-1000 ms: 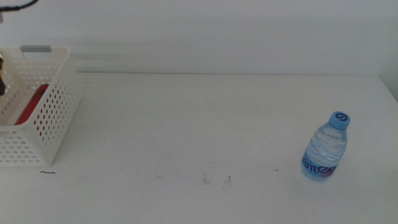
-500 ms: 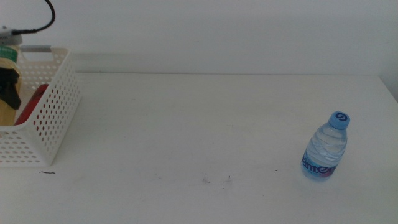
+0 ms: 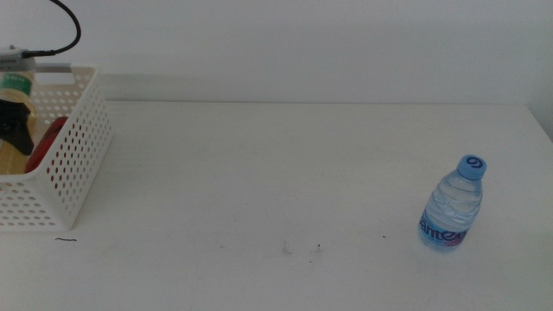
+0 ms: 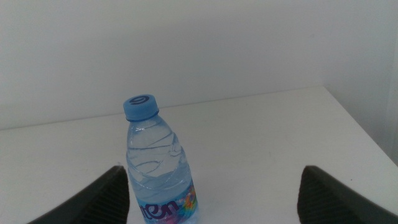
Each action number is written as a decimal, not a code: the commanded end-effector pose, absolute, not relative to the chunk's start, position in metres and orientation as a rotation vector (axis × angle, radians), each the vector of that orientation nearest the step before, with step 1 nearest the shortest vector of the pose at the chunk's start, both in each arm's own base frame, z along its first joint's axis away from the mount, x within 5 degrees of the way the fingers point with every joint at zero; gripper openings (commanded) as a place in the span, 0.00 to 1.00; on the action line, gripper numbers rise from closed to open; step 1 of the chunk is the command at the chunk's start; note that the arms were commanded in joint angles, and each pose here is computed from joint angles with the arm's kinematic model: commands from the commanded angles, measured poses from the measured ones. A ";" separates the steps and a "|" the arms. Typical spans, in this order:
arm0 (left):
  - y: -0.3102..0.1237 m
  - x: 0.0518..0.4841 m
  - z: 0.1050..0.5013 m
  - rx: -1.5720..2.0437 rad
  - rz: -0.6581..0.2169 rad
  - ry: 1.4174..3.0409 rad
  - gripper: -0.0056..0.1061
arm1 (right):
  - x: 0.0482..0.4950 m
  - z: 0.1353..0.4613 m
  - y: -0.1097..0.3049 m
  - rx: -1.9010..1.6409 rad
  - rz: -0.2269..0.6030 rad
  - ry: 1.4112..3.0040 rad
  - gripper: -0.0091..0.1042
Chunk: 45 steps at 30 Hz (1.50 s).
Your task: Use arms to grab the bottles and put them into the dustbin to the left of the table.
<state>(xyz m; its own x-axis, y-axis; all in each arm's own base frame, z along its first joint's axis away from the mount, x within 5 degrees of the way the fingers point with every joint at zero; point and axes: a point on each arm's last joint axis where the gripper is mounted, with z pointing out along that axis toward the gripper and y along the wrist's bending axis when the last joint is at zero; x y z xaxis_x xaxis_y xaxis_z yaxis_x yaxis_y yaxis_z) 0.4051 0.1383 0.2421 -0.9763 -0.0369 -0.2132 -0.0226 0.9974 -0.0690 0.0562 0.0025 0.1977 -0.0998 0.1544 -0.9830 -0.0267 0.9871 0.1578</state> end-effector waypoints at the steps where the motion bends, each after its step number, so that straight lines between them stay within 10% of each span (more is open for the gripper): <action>1: 0.139 0.406 0.259 -0.048 -0.062 2.858 0.87 | 0.056 0.197 0.002 0.095 0.134 1.660 0.88; 11: 0.077 0.383 0.345 0.088 0.047 2.639 0.89 | 0.056 0.197 0.002 0.095 0.134 1.660 0.88; 22: -0.043 0.261 0.407 0.342 -0.197 2.054 0.89 | 0.056 0.197 0.002 0.095 0.134 1.660 0.88; 30: -0.078 0.192 0.411 0.521 -0.408 2.008 0.89 | 0.056 0.197 0.002 0.095 0.134 1.660 0.88; 45: -0.098 0.161 0.399 0.608 -0.467 1.969 0.89 | 0.056 0.197 0.002 0.095 0.134 1.660 0.88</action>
<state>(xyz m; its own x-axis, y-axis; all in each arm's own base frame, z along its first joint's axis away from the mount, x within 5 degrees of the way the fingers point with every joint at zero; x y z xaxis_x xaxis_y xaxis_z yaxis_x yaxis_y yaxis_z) 0.1618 -0.0978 0.3981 -0.4008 0.2352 -0.8855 0.6003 0.7975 -0.0599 0.0562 0.0025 0.1977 -0.0998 0.1544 -0.9830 -0.0267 0.9871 0.1578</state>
